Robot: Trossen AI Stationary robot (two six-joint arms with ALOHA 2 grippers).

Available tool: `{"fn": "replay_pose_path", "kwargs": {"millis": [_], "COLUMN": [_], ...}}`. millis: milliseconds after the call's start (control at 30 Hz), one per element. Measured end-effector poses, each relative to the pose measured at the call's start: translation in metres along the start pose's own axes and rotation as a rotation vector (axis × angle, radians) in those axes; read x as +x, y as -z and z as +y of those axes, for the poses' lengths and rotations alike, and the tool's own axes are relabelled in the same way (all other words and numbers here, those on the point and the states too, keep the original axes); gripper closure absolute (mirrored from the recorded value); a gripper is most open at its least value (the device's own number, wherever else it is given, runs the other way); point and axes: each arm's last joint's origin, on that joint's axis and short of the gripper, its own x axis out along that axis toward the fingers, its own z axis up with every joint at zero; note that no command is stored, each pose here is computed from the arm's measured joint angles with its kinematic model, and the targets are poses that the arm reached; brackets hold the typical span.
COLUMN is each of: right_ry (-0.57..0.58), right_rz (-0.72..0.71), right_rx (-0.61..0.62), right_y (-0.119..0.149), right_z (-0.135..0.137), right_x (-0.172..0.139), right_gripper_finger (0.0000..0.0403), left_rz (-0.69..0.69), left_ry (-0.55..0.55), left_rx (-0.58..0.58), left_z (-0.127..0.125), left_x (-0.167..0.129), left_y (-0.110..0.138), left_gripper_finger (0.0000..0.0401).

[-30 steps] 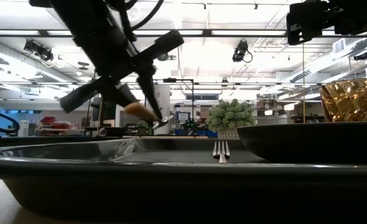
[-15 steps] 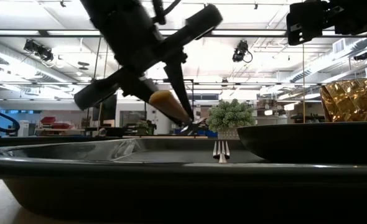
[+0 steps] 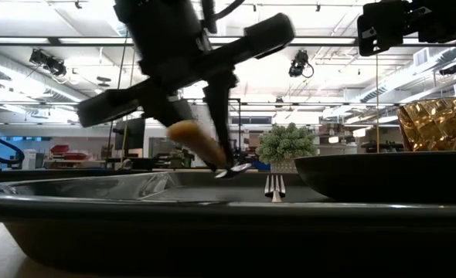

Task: Pick and place plate/cup/fork/spoon on tray
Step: Put the orange spoon on the black tray to the right of the fork

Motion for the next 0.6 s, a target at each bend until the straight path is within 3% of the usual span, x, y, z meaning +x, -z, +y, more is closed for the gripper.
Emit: {"fn": "replay_pose_path", "kwargs": {"millis": [600], "right_ry": [0.000], "right_rz": [0.000], "right_rx": [0.000], "right_y": [0.0000], "right_z": [0.0000], "right_x": [0.0000], "right_gripper_finger": [0.0202], "left_rz": [-0.005], "left_ry": [-0.034], "left_rx": [-0.045], "left_z": [0.0050], "left_x": [-0.0017], "left_y": [0.0029], "left_gripper_finger": [0.0338]}}
